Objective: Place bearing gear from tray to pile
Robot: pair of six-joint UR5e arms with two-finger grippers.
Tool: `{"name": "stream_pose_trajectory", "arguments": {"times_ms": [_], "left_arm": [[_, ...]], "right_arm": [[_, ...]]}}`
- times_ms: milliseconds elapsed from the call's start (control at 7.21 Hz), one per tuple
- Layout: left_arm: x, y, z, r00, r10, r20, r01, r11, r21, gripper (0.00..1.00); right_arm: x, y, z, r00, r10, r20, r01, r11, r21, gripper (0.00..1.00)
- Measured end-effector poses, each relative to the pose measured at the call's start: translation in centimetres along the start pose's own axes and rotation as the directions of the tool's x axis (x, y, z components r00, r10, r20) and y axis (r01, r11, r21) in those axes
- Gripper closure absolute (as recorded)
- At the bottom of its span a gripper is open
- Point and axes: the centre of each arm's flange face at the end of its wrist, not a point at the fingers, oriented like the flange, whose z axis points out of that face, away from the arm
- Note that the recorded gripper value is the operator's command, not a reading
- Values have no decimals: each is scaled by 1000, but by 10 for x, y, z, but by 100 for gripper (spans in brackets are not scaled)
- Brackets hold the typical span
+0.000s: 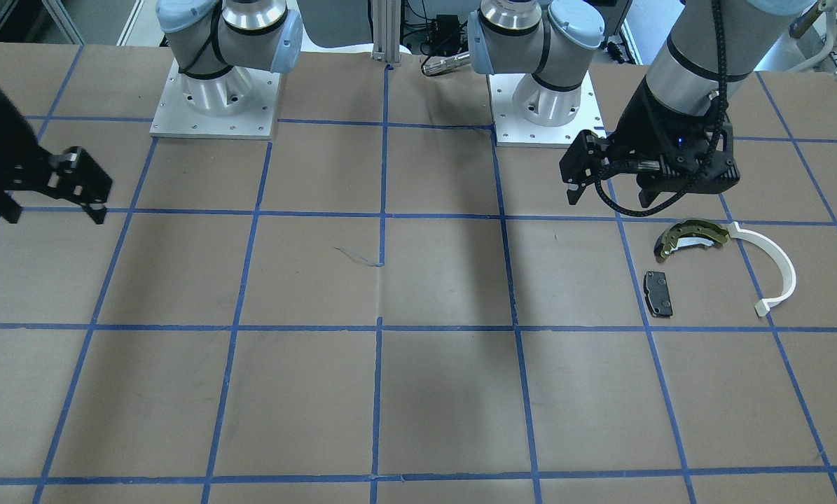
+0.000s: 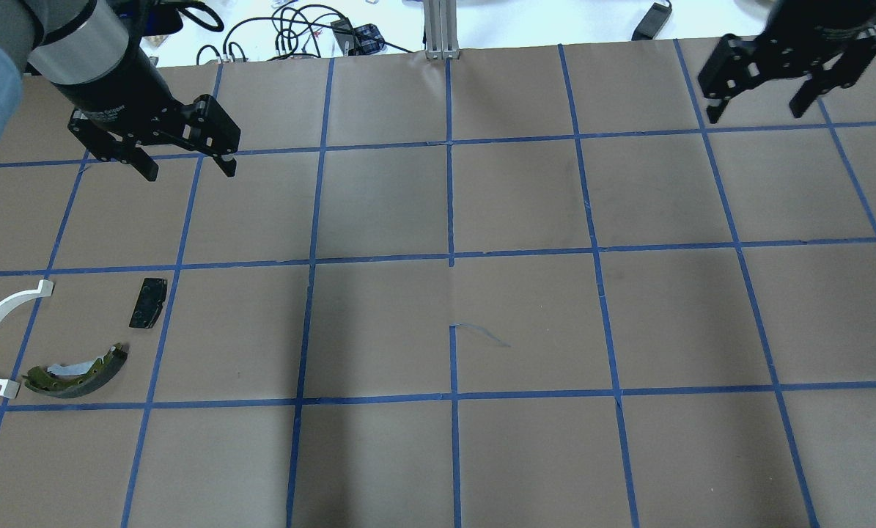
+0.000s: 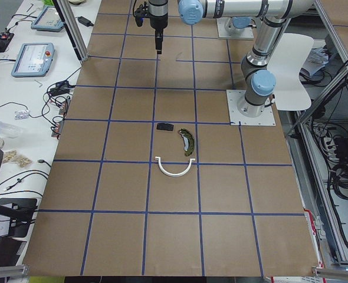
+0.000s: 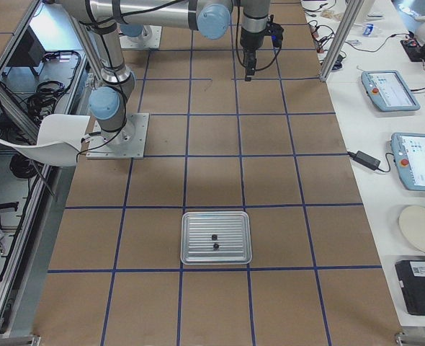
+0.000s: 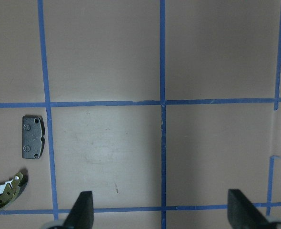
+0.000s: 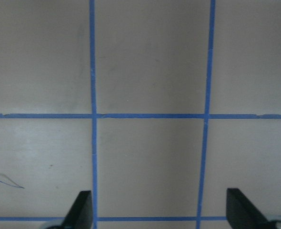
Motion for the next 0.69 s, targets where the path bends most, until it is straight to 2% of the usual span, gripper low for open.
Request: {"name": "stream_pose_trajectory", "arguments": {"times_ms": [277,416,554,693], "left_arm": [[1,0,2,1000,1,0,-1,1000,-5,0],[1,-1,4,1000,2,0,-2,1000,-9,0],[0,-2,5,1000,2,0,-2,1000,-10,0],[0,-2,5,1000,2,2,-2,1000,-10,0]], "right_arm": [[150,22,22,988,-151,-18,151,988,-25,0],[222,41,43,973,-231,-8,231,972,-37,0],[283,56,68,939,-343,-8,343,939,-38,0],[335,74,95,885,-465,0,465,885,-40,0]]}}
